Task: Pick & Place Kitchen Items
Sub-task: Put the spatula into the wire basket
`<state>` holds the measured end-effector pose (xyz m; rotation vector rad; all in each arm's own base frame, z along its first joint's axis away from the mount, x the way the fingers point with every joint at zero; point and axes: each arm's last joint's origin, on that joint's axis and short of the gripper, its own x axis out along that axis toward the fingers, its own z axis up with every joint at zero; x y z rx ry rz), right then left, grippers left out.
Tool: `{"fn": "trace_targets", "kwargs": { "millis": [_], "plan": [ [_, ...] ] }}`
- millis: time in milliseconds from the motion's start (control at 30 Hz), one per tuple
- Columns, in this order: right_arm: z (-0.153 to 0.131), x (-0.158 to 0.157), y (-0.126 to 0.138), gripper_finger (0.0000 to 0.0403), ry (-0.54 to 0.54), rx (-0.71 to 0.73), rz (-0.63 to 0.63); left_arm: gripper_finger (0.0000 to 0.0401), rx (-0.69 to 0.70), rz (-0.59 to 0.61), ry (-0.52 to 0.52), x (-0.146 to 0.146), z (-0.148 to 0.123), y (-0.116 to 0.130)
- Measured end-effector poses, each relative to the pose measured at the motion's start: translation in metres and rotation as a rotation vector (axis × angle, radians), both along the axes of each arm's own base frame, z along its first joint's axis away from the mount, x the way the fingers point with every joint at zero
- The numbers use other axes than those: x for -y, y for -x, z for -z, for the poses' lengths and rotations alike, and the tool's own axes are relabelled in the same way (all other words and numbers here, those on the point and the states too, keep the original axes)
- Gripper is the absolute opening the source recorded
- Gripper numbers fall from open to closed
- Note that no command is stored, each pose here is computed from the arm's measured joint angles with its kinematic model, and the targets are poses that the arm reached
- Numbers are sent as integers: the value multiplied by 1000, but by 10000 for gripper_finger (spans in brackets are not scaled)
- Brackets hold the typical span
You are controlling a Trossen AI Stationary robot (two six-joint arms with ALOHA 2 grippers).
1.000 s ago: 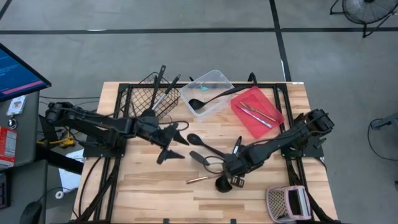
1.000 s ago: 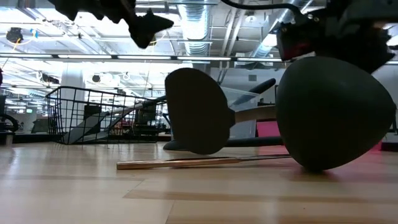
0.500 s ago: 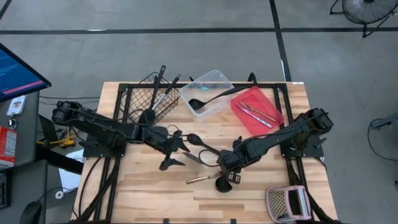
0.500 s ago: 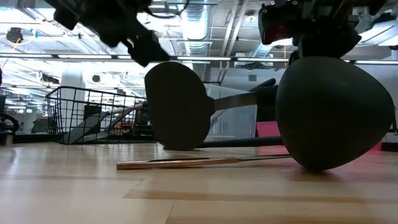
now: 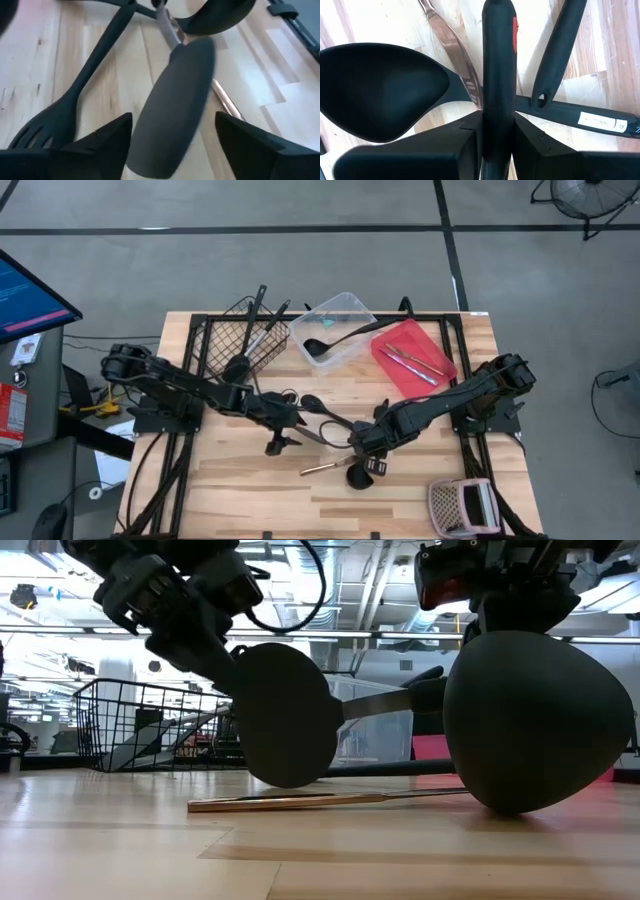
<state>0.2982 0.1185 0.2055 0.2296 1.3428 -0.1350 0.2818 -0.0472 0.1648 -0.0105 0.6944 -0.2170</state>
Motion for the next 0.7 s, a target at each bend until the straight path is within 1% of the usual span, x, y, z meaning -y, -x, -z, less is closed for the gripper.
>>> {"fn": "trace_targets", "kwargs": {
  "millis": [100,167,333,367,467,600,633,700],
  "plan": [
    [0,-1,-1,61,-6,13,0,217,-1,-7,-5,0,1,0],
    [-1,-1,-2,61,-10,24,0,168,5,-12,-5,0,-1,0],
    [-1,-2,-5,61,-19,56,-17,31,30,-24,50,1,-7,0],
    [-1,-2,-6,61,-22,61,-24,17,27,-22,59,1,-7,0],
    [-2,-2,-7,60,-27,74,-26,8,22,-19,87,2,-7,0],
    [-8,1,-9,64,-24,62,-29,2,19,-29,95,5,-8,1],
    [-12,1,-10,80,-22,59,-23,2,24,-35,102,5,-9,2],
    [-23,4,-12,136,-4,57,-15,0,43,-56,119,6,-15,3]
  ]
}}
